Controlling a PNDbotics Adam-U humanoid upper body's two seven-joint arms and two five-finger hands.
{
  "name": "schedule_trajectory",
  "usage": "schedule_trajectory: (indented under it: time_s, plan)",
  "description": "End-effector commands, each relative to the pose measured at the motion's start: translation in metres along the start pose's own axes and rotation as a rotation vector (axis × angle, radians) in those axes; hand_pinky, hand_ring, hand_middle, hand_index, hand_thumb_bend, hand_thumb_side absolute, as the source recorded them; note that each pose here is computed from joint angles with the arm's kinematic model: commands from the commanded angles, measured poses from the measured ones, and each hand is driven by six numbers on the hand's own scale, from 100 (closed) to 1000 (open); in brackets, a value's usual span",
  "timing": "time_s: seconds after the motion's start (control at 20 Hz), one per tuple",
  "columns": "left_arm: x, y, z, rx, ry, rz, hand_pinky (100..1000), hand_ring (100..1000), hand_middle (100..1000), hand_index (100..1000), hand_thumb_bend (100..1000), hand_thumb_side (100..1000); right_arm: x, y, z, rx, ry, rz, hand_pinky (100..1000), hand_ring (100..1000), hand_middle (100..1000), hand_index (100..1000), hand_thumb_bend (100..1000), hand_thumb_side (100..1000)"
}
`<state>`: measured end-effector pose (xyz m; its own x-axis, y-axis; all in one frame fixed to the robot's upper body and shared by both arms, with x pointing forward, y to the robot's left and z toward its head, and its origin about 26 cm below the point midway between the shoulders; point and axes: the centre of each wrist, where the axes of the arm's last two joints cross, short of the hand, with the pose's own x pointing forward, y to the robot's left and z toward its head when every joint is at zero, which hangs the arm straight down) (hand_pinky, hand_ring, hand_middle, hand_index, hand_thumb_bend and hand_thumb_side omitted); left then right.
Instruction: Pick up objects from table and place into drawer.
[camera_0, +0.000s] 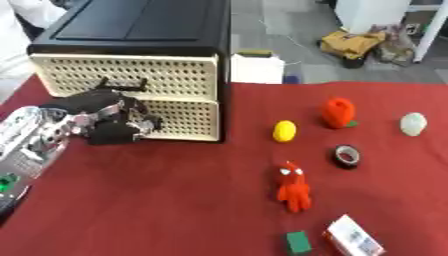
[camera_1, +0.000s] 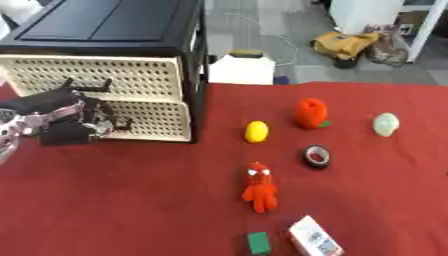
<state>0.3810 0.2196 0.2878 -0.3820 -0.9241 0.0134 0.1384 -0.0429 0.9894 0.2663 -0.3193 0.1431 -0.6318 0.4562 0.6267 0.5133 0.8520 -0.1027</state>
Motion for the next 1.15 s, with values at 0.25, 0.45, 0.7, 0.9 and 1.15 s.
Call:
schedule_trajectory:
  time_s: [0.25,0.45,0.7,0.9,1.15]
  plan:
    - [0.015,0.018,0.037,0.032,-0.194,0.0,349,392,432,716,100,1000,0.004,-0.005,-0.006,-0.002,-0.023,-0.006,604,688,559,764,100,927]
    - [0.023,0.031,0.059,0.141,-0.282,0.025,353,378,423,709,100,1000,0.004,-0.007,-0.006,-0.004,-0.022,-0.008,605,690,561,764,100,928]
    - [0.025,0.046,0.085,0.309,-0.358,0.086,385,382,439,756,100,1000,0.004,-0.009,-0.01,-0.004,-0.04,-0.012,610,695,567,766,100,944]
    - [0.014,0.047,0.09,0.43,-0.41,0.197,472,429,484,823,100,1000,0.005,-0.013,-0.016,-0.024,-0.088,-0.007,615,701,575,768,100,968]
    - [-0.002,0.037,0.091,0.574,-0.473,0.354,511,467,512,848,100,1000,0.009,-0.012,-0.026,-0.061,-0.159,-0.001,615,705,589,772,100,980]
